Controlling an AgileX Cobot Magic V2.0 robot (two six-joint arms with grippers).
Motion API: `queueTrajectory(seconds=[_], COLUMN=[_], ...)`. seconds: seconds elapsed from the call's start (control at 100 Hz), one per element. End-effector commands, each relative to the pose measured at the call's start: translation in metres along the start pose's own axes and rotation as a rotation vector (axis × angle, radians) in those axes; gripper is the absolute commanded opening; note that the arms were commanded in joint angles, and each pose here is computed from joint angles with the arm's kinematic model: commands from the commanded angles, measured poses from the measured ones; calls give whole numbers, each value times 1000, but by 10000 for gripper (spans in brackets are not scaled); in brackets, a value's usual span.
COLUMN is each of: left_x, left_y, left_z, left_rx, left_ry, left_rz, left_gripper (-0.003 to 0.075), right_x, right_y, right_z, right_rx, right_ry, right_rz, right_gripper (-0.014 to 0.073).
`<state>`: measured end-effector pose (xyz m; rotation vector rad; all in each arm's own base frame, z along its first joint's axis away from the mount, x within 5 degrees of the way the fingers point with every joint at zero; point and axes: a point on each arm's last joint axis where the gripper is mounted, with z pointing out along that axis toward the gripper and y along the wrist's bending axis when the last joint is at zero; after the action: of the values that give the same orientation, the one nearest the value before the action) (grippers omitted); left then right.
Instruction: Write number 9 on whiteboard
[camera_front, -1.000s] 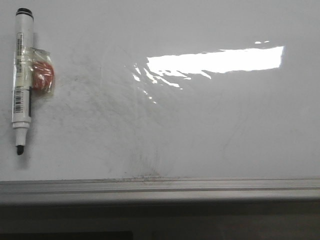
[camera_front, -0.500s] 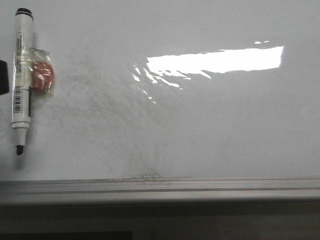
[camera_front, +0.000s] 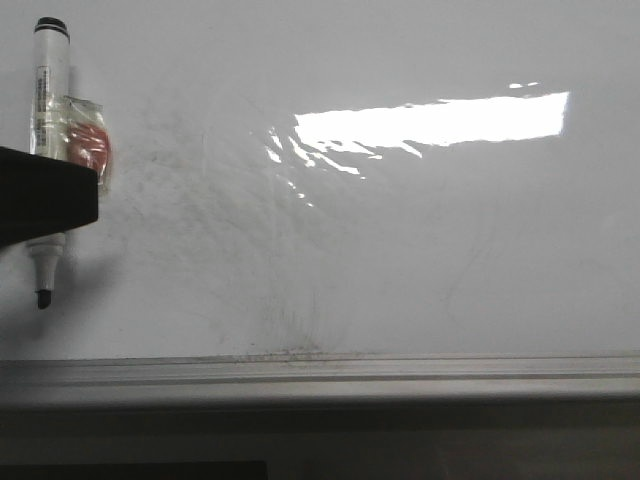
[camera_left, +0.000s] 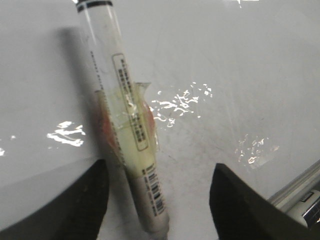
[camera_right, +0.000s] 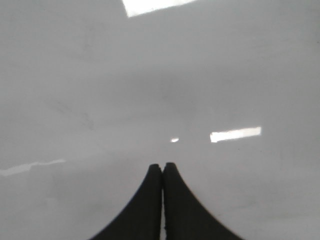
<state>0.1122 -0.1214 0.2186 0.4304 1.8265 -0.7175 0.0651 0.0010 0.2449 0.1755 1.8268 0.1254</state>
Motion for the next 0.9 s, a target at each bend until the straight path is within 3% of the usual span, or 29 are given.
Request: queueTrajectory(seconds=[0.0, 0.16, 0.33, 0.46, 0.53, 0.71, 0.89], left_x=[-9, -5, -3, -5, -9, -12, -13], left_y=[-1, 2, 2, -2, -7, -22, -29], left_z=[4, 8, 10, 9, 8, 3, 3], left_rx=[-10, -46, -52, -4, 46, 197, 256], left_ry=[-55, -31, -14, -27, -48, -90, -104], left_rz=[-29, -74, -68, 17, 102, 399, 521], left_gripper=[304, -18, -20, -20, -20, -20, -20], right_x=[-14, -8, -12, -21, -29, -54, -76], right_y=[1, 3, 12, 26, 39, 78, 115], right_z=[-1, 0, -2, -3, -4, -3, 8], right_rx=[2, -30, -142, -282, -404, -689, -814], right_ry=[-81, -13, 10, 117, 168, 215, 245], right_rz=[0, -8, -49, -124, -172, -257, -306], right_gripper=[-63, -63, -63, -51, 15, 304, 333])
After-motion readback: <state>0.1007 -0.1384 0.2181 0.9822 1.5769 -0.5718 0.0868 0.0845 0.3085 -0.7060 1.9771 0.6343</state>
